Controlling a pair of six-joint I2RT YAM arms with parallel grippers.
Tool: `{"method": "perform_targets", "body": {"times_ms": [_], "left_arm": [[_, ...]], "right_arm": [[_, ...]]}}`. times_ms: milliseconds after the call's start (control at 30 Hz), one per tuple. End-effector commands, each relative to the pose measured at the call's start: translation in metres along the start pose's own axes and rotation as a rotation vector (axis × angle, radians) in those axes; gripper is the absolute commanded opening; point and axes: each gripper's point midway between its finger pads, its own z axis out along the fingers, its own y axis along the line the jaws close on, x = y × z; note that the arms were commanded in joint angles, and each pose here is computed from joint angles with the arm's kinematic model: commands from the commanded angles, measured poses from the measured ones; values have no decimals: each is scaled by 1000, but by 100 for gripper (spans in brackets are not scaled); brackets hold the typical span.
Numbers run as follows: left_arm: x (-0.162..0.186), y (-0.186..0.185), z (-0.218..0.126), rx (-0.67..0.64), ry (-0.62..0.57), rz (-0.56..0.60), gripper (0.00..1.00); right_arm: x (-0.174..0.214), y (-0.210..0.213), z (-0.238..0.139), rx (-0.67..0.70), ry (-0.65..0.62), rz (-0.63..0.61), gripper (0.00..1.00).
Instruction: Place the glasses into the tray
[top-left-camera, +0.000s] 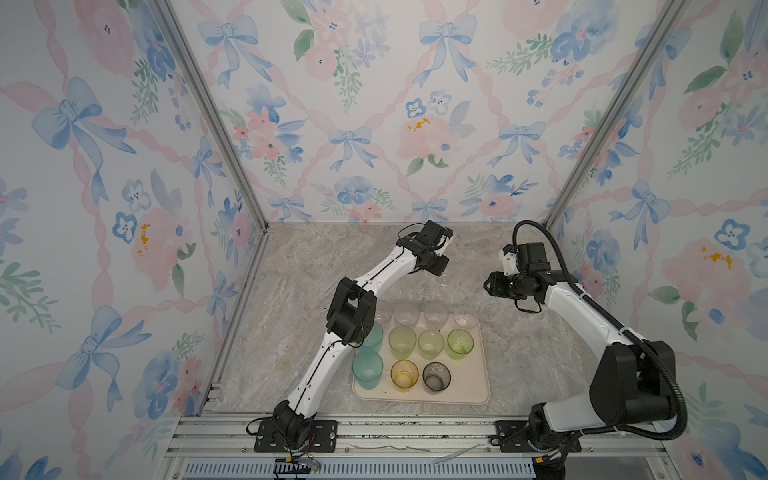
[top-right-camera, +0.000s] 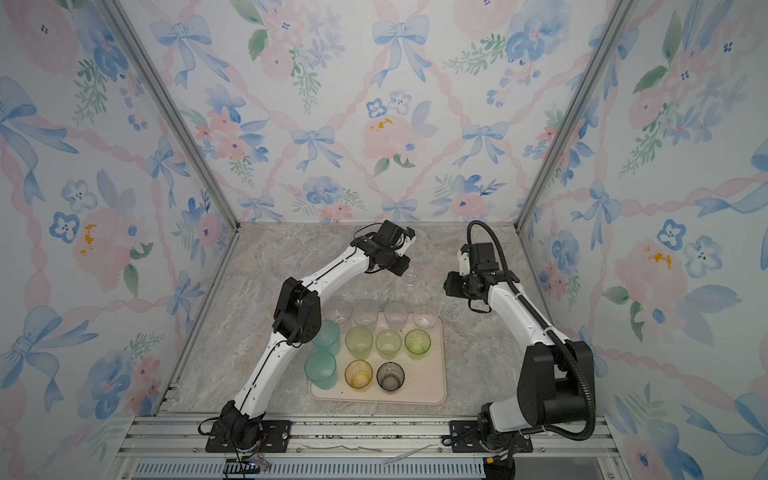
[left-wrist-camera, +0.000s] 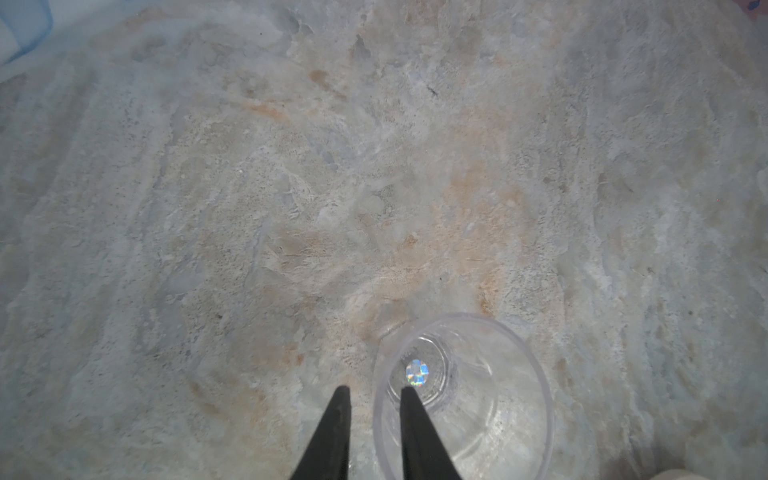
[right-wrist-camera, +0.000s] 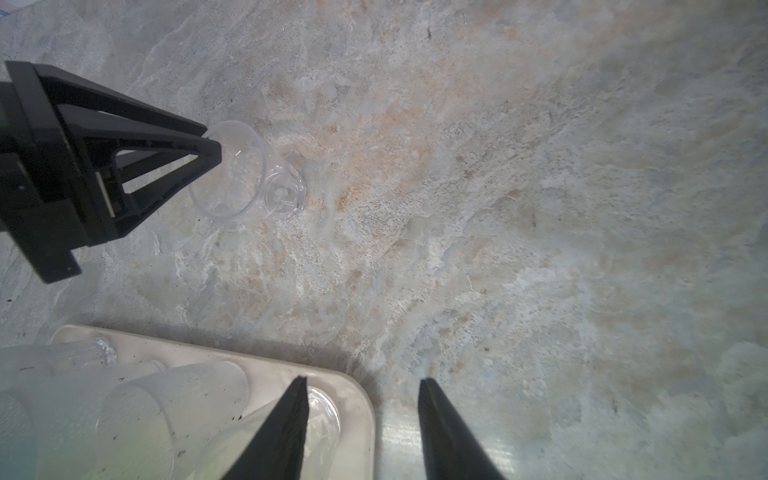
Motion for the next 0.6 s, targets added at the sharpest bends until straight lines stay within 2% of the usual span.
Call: {"method": "perform_targets", "body": {"times_ms": [0, 333, 567], "left_arm": [[5, -1, 7, -3, 18, 23, 24], [9, -1, 10, 3, 33, 26, 16], [15, 1, 14, 5, 51, 27, 14]], "right_arm": [[1, -3, 1, -9, -3, 18, 47], [3, -6, 3, -7, 0, 26, 47], [3, -7, 2, -8, -2, 28, 47]]}}
